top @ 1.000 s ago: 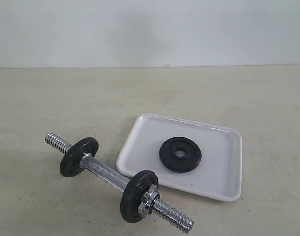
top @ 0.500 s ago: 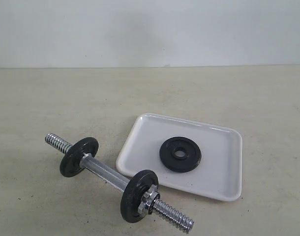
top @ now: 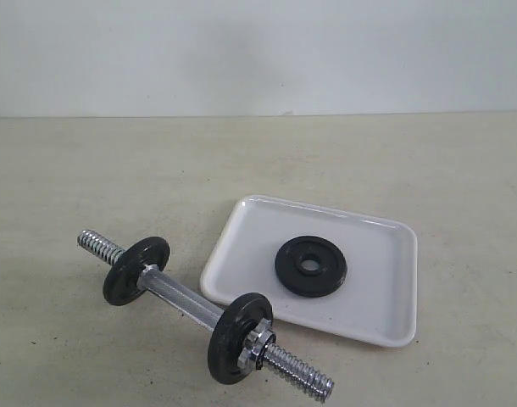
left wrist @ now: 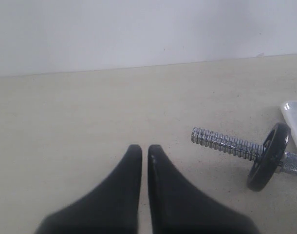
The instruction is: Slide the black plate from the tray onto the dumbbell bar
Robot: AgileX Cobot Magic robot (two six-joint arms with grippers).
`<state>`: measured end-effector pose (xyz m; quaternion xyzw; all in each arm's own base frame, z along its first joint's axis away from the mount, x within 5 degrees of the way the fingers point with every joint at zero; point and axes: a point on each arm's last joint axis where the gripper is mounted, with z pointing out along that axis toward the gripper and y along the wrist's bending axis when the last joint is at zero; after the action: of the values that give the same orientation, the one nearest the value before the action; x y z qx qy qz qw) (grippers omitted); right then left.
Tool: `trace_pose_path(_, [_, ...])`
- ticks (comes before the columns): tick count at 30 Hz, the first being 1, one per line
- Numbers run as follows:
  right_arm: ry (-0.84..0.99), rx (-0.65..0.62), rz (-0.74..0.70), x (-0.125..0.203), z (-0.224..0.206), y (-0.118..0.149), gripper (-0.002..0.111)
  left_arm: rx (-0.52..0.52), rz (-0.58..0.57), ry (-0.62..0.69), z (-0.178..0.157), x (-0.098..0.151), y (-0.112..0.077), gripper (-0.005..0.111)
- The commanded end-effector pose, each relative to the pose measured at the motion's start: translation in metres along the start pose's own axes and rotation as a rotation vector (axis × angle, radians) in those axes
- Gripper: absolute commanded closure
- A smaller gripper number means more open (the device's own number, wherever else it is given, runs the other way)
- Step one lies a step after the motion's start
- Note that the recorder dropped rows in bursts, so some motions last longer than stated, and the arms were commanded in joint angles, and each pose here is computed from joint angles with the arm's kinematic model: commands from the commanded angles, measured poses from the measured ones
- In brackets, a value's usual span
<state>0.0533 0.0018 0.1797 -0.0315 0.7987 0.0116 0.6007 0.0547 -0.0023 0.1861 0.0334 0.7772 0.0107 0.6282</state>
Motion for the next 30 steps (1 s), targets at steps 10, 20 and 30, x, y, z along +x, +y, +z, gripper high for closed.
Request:
trace_pose_path(10, [-0.016, 0.017, -0.030, -0.002, 0.000, -0.001, 0.107, -0.003, -0.007, -0.006, 0.000, -0.001, 0.000, 0.102])
trace_pose_path(20, [-0.475, -0.020, -0.100, -0.042, -0.011, 0.004, 0.107, -0.003, -0.007, -0.006, 0.000, -0.001, 0.000, 0.102])
trace_pose_path(30, [-0.902, -0.084, -0.085, -0.071, -0.035, 0.010, 0.107, -0.003, -0.007, -0.006, 0.000, -0.001, 0.000, 0.102])
